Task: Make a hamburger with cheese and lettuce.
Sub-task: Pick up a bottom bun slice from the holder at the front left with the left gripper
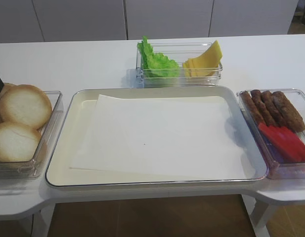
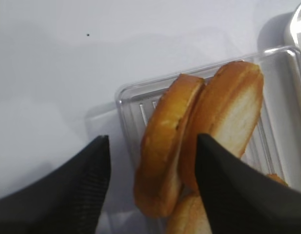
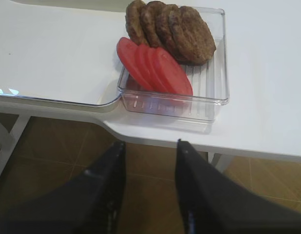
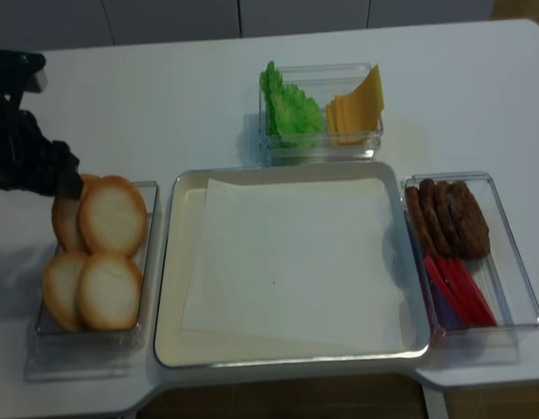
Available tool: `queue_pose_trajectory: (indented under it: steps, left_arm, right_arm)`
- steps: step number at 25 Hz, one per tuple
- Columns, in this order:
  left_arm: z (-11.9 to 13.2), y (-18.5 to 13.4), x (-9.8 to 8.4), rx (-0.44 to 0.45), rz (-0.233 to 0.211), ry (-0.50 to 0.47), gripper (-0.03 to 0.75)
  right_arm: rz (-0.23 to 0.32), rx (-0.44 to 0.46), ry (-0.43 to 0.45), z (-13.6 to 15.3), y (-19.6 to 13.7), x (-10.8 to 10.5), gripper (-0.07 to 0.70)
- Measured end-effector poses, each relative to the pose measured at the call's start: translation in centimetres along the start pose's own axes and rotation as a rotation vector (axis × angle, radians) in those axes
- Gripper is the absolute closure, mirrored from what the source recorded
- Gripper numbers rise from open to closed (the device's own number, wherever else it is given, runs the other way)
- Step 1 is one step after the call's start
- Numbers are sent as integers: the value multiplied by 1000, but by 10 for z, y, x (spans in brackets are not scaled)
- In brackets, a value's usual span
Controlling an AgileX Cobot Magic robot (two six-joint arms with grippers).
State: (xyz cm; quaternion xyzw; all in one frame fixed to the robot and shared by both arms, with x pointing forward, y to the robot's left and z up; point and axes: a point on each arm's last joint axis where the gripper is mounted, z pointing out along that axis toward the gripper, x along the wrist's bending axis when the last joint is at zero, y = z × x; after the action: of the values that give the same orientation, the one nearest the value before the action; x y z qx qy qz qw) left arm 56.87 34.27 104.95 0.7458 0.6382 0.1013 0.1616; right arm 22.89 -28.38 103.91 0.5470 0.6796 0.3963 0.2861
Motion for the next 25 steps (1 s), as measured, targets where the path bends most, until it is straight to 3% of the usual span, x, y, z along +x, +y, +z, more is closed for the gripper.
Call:
queue_pose_trajectory:
  steps: [12, 21, 25]
  left_arm:
    - [10, 1, 2, 22, -6, -8, 327]
    - [11, 0, 2, 36, -5, -15, 524]
    - [11, 0, 2, 38, -5, -15, 572]
  right_arm:
    - [0, 0, 0, 0, 0, 0, 351]
    - [0, 0, 0, 0, 0, 0, 351]
    - [0, 0, 0, 0, 0, 0, 351]
